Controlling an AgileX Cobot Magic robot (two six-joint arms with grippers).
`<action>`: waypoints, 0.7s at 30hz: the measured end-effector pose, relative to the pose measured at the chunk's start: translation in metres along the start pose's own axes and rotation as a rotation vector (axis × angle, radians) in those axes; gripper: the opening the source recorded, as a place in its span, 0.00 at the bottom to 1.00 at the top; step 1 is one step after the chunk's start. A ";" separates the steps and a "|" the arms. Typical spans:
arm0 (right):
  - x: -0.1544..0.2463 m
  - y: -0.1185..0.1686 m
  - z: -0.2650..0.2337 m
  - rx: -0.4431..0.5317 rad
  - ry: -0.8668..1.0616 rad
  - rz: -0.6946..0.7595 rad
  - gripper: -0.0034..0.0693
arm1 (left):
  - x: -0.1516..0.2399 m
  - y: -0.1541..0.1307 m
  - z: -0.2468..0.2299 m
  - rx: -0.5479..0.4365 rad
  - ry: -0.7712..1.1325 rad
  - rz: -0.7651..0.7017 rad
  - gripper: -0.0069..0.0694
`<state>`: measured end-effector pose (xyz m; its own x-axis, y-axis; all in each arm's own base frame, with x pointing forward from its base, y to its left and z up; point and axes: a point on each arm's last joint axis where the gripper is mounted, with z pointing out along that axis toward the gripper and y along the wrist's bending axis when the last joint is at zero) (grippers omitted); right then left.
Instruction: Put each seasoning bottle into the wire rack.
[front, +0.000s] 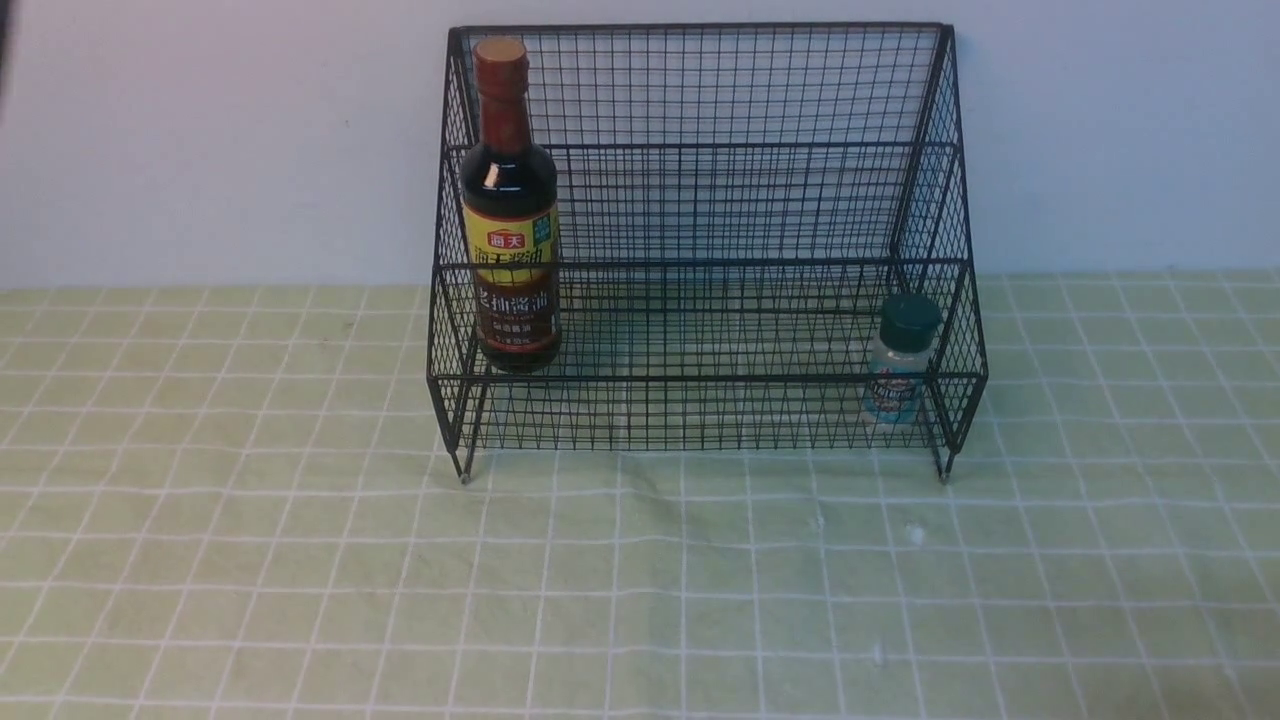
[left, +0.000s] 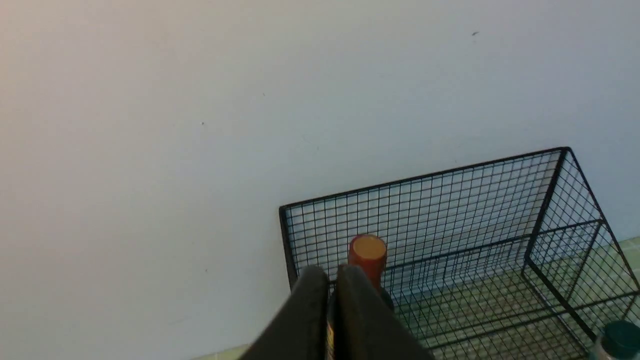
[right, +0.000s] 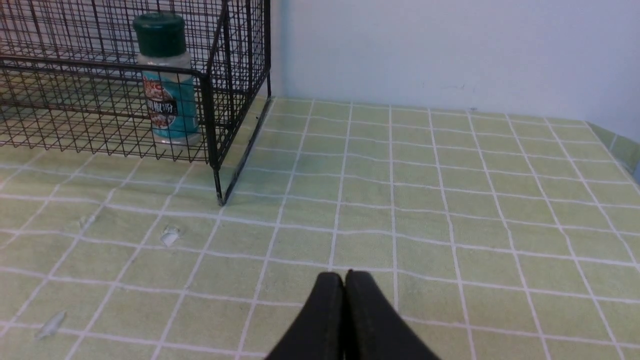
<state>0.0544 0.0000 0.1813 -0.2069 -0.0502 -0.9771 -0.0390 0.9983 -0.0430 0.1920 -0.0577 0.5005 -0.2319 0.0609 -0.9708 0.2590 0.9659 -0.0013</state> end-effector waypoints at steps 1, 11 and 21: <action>0.000 0.000 0.000 0.000 0.000 0.000 0.03 | 0.005 0.000 -0.009 0.004 -0.001 -0.005 0.08; 0.000 0.000 0.000 0.000 0.000 0.000 0.03 | 0.083 0.002 -0.097 0.039 0.084 -0.050 0.08; 0.000 0.000 0.000 0.000 0.000 0.006 0.03 | 0.120 0.005 -0.133 0.040 0.079 -0.033 0.08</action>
<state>0.0544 0.0000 0.1813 -0.2071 -0.0438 -0.9773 -0.0377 0.9986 -0.0368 0.0411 -0.0126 0.4160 -0.3135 0.0505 -0.9482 0.2868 0.9570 -0.0438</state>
